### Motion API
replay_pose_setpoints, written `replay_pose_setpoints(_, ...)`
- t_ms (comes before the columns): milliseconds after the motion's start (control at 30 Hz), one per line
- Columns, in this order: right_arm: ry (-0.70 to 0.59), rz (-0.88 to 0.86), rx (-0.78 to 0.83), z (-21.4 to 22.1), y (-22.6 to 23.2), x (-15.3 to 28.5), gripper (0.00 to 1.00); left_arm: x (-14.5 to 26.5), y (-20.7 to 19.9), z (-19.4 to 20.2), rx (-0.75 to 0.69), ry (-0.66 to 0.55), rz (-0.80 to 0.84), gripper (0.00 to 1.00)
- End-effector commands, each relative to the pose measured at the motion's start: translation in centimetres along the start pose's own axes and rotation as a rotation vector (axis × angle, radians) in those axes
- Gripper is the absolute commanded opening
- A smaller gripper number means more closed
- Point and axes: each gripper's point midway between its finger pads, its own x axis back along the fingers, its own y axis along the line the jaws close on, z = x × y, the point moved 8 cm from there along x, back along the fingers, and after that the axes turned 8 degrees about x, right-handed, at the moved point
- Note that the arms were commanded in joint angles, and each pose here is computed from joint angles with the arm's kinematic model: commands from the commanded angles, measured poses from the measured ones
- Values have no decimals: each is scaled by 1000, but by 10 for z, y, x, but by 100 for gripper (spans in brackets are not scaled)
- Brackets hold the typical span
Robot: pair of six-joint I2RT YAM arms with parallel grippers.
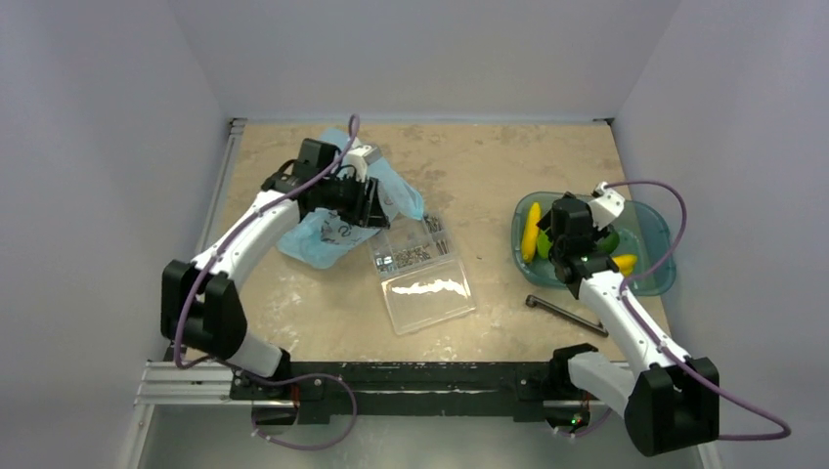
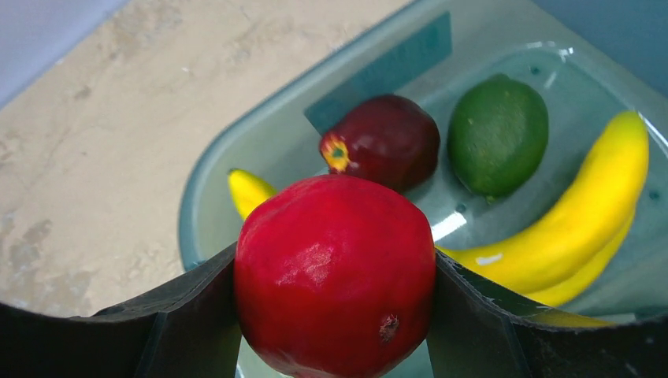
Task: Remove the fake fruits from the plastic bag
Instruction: Adjust the plastic bag at the center of the board, then reset both arms
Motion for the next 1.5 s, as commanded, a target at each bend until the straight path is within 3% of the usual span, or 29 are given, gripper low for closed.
replay_pose_setpoints(0, 41, 9, -63, 14, -15, -1, 23, -26, 19, 10, 54, 135, -91, 38)
replay_pose_setpoints(100, 53, -14, -70, 19, -17, -2, 25, -39, 53, 2, 154, 150, -238, 38)
replay_pose_setpoints(233, 50, -36, -62, 17, -16, -2, 32, -37, 85, -28, 281, 83, -320, 38)
replay_pose_setpoints(400, 75, -54, -51, 26, -14, -6, 47, -10, 123, -60, 289, -26, -479, 39)
replay_pose_setpoints(600, 123, -53, -33, 37, -16, -12, 50, 18, 152, -64, 307, -67, -563, 39)
replay_pose_setpoints(767, 130, -60, -16, 35, -21, -5, 67, 42, 104, -78, 262, -165, -422, 42)
replay_pose_setpoints(833, 119, -61, -31, 30, -22, 0, 87, 51, 82, -77, 247, -205, -331, 46)
replay_pose_setpoints(900, 131, -78, -35, 28, -21, 3, 98, 61, 59, -74, 244, -242, -246, 50)
replay_pose_setpoints(1167, 95, -161, 0, -1, -19, 26, 99, 110, -28, -56, 188, -380, 37, 53)
replay_pose_setpoints(1467, -76, -457, 101, -66, -11, 85, 99, 180, -94, -13, 18, -597, -84, 55)
